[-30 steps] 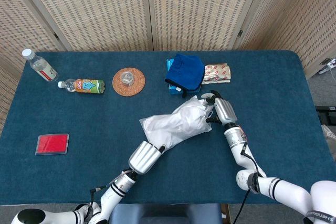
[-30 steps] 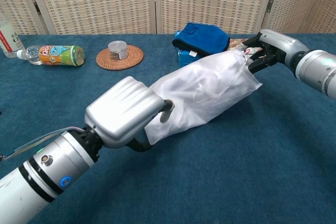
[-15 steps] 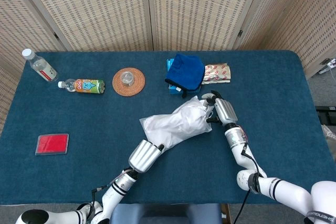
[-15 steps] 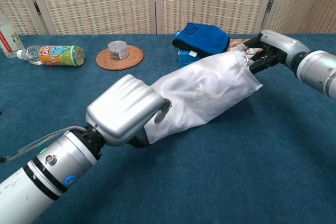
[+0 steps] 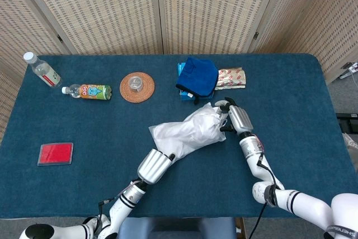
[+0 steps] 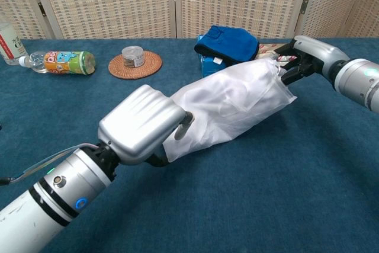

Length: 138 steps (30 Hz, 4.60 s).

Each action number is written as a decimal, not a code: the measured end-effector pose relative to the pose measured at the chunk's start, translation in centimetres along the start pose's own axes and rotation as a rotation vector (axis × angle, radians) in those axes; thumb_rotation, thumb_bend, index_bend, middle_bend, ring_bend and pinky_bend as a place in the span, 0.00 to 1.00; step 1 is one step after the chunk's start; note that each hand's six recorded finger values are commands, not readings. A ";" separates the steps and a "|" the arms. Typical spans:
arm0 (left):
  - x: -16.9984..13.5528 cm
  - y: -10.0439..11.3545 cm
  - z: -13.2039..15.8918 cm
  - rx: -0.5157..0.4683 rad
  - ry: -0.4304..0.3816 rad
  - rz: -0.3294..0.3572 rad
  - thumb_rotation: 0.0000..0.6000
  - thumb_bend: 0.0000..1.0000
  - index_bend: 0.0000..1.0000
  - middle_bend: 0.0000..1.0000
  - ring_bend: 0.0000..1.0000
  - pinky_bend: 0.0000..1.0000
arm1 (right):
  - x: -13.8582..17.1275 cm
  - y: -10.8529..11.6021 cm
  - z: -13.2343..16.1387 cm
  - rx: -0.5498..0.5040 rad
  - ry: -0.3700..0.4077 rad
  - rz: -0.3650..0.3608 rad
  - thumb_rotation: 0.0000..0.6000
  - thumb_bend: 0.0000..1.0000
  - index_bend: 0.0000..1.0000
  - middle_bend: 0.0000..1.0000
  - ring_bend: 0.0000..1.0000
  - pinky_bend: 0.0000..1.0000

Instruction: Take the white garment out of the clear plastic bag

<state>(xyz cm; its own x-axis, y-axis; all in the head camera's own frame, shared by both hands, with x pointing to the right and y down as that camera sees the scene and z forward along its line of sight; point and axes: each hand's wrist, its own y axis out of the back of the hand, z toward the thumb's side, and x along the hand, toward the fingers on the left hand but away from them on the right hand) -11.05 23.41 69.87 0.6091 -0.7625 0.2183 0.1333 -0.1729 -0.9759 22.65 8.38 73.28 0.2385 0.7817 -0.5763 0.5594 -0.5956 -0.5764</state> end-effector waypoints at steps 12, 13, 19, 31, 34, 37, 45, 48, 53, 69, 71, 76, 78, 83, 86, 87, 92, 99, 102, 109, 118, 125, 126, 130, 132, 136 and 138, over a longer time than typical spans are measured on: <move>-0.5 0.0 -0.2 -0.027 -0.002 0.003 1.00 0.04 0.57 1.00 1.00 1.00 | 0.0 -0.2 -0.1 -0.002 -0.004 0.005 1.00 0.58 0.90 0.26 0.05 0.22; -0.5 0.0 -0.2 -0.029 -0.001 0.004 1.00 0.05 0.57 1.00 1.00 1.00 | 0.0 -0.2 -0.1 -0.002 -0.004 0.005 1.00 0.59 0.90 0.26 0.05 0.22; -0.3 0.0 -0.1 -0.042 0.008 0.013 1.00 0.17 0.57 1.00 1.00 1.00 | 0.0 -0.3 -0.2 -0.001 -0.006 0.008 1.00 0.58 0.90 0.26 0.05 0.22; -0.2 0.2 -0.3 -0.043 0.009 0.024 1.00 0.30 0.57 1.00 1.00 1.00 | 0.0 -0.4 -0.3 -0.003 -0.009 0.010 1.00 0.59 0.90 0.27 0.05 0.22; -0.2 0.2 -0.3 -0.043 0.009 0.026 1.00 0.32 0.57 1.00 1.00 1.00 | 0.0 -0.5 -0.4 -0.002 -0.011 0.012 1.00 0.59 0.90 0.27 0.05 0.22; -0.1 0.3 -0.4 -0.042 0.008 0.029 1.00 0.35 0.58 1.00 1.00 1.00 | 0.0 -0.5 -0.4 -0.001 -0.012 0.013 1.00 0.59 0.90 0.27 0.05 0.22; 0.4 0.5 -0.8 -0.023 -0.025 0.050 1.00 0.36 0.61 1.00 1.00 1.00 | 0.1 -0.6 -0.6 0.000 -0.016 0.017 1.00 0.59 0.90 0.27 0.05 0.22; 0.4 0.6 -0.9 -0.026 -0.034 0.060 1.00 0.36 0.64 1.00 1.00 1.00 | 0.1 -0.6 -0.7 0.000 -0.017 0.016 1.00 0.58 0.90 0.27 0.05 0.22; 0.3 0.8 -1.3 -0.031 -0.039 0.079 1.00 0.36 0.69 1.00 1.00 1.00 | 0.1 -0.5 -0.8 0.001 -0.021 0.014 1.00 0.58 0.90 0.27 0.05 0.22; 0.2 1.0 -2.5 -0.026 -0.012 0.096 1.00 0.37 0.72 1.00 1.00 1.00 | 0.8 0.9 -2.5 0.023 -0.054 -0.017 1.00 0.59 0.90 0.28 0.05 0.22; 0.1 1.1 -2.8 -0.022 -0.007 0.098 1.00 0.37 0.72 1.00 1.00 1.00 | 1.0 1.4 -3.0 0.032 -0.066 -0.026 1.00 0.59 0.90 0.28 0.05 0.22; -0.2 1.3 -3.9 -0.011 0.006 0.102 1.00 0.37 0.72 1.00 1.00 1.00 | 1.6 2.7 -4.3 0.050 -0.094 -0.047 1.00 0.59 0.90 0.28 0.05 0.22; -0.4 1.4 -4.4 -0.007 0.012 0.102 1.00 0.37 0.72 1.00 1.00 1.00 | 1.8 3.1 -4.7 0.053 -0.104 -0.055 1.00 0.59 0.90 0.28 0.05 0.22; -0.9 1.5 -5.6 0.001 0.032 0.101 1.00 0.37 0.72 1.00 1.00 1.00 | 2.3 4.5 -5.5 0.055 -0.123 -0.084 1.00 0.60 0.90 0.28 0.05 0.22; -1.1 1.6 -6.3 0.006 0.044 0.100 1.00 0.37 0.72 1.00 1.00 1.00 | 2.5 5.5 -5.9 0.058 -0.132 -0.104 1.00 0.60 0.90 0.29 0.05 0.22; -1.2 1.6 -6.6 0.009 0.050 0.100 1.00 0.37 0.72 1.00 1.00 1.00 | 2.6 5.8 -6.1 0.058 -0.136 -0.112 1.00 0.60 0.90 0.29 0.05 0.22; -1.4 1.9 -8.0 0.020 0.073 0.103 1.00 0.37 0.72 1.00 1.00 1.00 | 3.0 7.9 -6.6 0.052 -0.152 -0.157 1.00 0.60 0.90 0.29 0.05 0.22; -2.0 2.1 -10.0 0.038 0.091 0.095 1.00 0.37 0.72 1.00 1.00 1.00 | 3.9 10.5 -7.4 0.056 -0.177 -0.211 1.00 0.60 0.90 0.29 0.05 0.22; -2.4 1.9 -10.8 0.038 0.101 0.084 1.00 0.37 0.72 1.00 1.00 1.00 | 4.3 11.3 -7.8 0.057 -0.190 -0.227 1.00 0.60 0.90 0.29 0.05 0.22; -3.1 1.9 -12.1 0.052 0.123 0.079 1.00 0.37 0.72 1.00 1.00 1.00 | 4.8 12.8 -8.3 0.065 -0.205 -0.260 1.00 0.60 0.90 0.29 0.05 0.22; -4.0 2.5 -14.1 0.084 0.146 0.083 1.00 0.37 0.72 1.00 1.00 1.00 | 5.8 15.4 -8.9 0.080 -0.232 -0.319 1.00 0.60 0.90 0.29 0.05 0.22; -4.5 2.4 -15.4 0.089 0.177 0.074 1.00 0.37 0.72 1.00 1.00 1.00 | 6.3 15.8 -8.5 0.087 -0.219 -0.330 1.00 0.60 0.90 0.29 0.06 0.22; -4.6 2.4 -15.6 0.092 0.180 0.074 1.00 0.37 0.72 1.00 1.00 1.00 | 6.3 15.7 -8.4 0.090 -0.216 -0.329 1.00 0.60 0.90 0.29 0.06 0.22; -4.8 2.5 -16.1 0.096 0.188 0.074 1.00 0.37 0.72 1.00 1.00 1.00 | 6.3 15.3 -7.9 0.102 -0.200 -0.322 1.00 0.60 0.90 0.29 0.06 0.22; -4.9 2.5 -16.4 0.093 0.196 0.073 1.00 0.37 0.70 1.00 1.00 1.00 | 6.2 15.1 -7.7 0.102 -0.192 -0.318 1.00 0.59 0.90 0.29 0.06 0.22; -4.9 2.6 -16.5 0.085 0.202 0.064 1.00 0.35 0.55 1.00 1.00 1.00 | 6.2 14.4 -7.1 0.104 -0.168 -0.301 1.00 0.44 0.69 0.28 0.06 0.22; -4.9 2.6 -16.4 0.085 0.198 0.062 1.00 0.26 0.44 1.00 0.99 1.00 | 6.2 14.0 -6.8 0.105 -0.157 -0.287 1.00 0.31 0.48 0.27 0.06 0.22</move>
<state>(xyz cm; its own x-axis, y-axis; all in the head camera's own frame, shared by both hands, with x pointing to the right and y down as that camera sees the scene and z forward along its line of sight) -26.51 16.52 66.28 0.4541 -0.8788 0.1464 0.1708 -0.0754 -0.9824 37.38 6.15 65.60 -0.0470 0.8871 -0.4593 0.4993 -0.3774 -0.7799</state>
